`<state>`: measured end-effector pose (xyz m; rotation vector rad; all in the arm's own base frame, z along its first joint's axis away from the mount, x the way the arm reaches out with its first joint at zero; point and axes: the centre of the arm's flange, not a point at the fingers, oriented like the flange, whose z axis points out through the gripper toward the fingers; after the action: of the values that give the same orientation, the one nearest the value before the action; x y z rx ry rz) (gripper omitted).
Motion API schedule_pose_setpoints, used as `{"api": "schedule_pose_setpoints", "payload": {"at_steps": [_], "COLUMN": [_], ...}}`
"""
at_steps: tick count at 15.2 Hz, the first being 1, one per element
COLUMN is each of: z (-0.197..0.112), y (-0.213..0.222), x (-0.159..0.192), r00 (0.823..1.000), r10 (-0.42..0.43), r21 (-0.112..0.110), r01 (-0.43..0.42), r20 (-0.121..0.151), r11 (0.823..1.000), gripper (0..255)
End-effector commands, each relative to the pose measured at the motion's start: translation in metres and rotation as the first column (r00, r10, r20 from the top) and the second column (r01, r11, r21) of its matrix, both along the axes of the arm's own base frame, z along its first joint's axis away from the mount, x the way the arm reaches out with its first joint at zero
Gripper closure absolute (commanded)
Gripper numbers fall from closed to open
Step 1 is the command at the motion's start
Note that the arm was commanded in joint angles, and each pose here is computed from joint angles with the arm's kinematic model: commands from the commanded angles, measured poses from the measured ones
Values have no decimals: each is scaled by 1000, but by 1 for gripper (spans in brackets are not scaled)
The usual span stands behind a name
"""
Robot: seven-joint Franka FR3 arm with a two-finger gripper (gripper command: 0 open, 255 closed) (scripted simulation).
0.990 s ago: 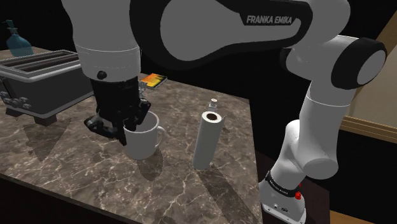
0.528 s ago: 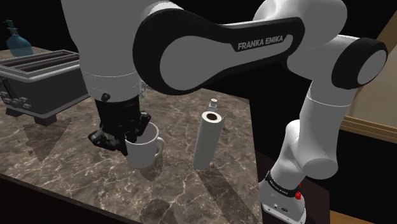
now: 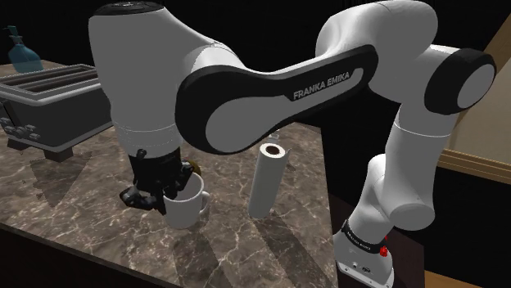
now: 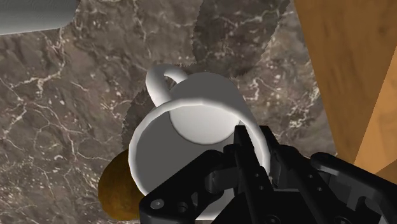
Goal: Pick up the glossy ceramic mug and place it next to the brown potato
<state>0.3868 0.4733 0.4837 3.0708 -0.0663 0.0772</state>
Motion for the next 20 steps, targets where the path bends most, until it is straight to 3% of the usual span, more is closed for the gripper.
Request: {"api": "schedule_pose_setpoints", "payload": {"at_steps": [1, 4, 11, 12, 17, 20], "z": [-10, -25, -25, -25, -25, 14], "y": [0, 0, 0, 0, 0, 3], "x": [0, 0, 0, 0, 0, -2], "r00": [1000, 1000, 1000, 1000, 1000, 1000], "r10": [0, 0, 0, 0, 0, 0], "r21": [1, 1, 1, 1, 1, 1], "r01": [0, 0, 0, 0, 0, 0], "r20": [1, 1, 1, 1, 1, 1], "r11": [1000, 1000, 1000, 1000, 1000, 1000], "gripper": [255, 255, 255, 0, 0, 0]}}
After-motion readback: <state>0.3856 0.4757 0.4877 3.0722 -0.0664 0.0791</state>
